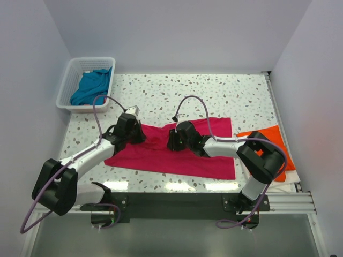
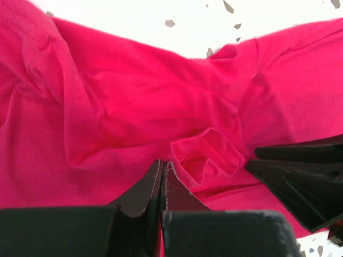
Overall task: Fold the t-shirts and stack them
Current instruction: Fold the tshirt
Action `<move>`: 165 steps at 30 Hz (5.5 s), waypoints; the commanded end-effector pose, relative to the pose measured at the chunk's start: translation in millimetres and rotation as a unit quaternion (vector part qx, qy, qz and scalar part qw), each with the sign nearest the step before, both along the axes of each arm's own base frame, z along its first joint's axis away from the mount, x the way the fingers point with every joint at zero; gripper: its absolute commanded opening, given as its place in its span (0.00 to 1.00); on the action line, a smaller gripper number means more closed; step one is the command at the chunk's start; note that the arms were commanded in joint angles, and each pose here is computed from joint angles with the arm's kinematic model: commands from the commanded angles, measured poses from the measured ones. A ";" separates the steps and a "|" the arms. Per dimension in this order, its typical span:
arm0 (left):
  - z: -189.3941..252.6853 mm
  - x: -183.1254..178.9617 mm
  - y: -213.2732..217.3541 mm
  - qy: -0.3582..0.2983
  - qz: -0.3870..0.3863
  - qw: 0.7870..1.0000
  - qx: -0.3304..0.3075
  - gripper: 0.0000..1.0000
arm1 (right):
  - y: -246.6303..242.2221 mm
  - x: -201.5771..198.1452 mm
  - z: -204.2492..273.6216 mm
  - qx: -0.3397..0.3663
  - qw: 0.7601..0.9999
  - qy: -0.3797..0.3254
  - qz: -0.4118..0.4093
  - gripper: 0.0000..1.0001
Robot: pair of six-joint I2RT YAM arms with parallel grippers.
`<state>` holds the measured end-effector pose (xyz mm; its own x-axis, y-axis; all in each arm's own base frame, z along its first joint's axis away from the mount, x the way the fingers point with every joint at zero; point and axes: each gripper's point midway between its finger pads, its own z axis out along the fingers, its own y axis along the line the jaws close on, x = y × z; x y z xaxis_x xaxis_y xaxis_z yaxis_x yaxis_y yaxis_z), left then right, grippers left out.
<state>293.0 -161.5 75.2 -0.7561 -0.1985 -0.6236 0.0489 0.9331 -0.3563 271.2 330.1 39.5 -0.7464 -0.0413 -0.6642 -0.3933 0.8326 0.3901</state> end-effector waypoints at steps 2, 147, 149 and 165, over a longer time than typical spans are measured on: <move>11.0 -5.0 -2.1 -0.021 0.009 0.999 -0.029 0.00 | 2.4 3.4 6.5 0.015 1.000 -0.009 -0.013 0.31; 120.4 320.3 47.1 -0.188 0.070 0.966 -0.161 0.00 | -327.1 246.1 16.1 0.005 0.894 0.089 -0.439 0.44; 120.6 320.8 47.8 -0.188 0.070 0.966 -0.161 0.00 | -329.9 246.1 13.6 -0.003 0.892 0.092 -0.443 0.43; 114.4 328.4 45.2 -0.184 0.069 0.966 -0.168 0.00 | -319.6 238.1 -13.6 -0.023 0.893 0.125 -0.433 0.23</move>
<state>606.8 -120.1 162.8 -0.5027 -0.5230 -0.6883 0.0542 0.7756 -0.6289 504.5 6.8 25.6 -0.6295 0.6083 -0.4835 0.5078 0.7930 0.3366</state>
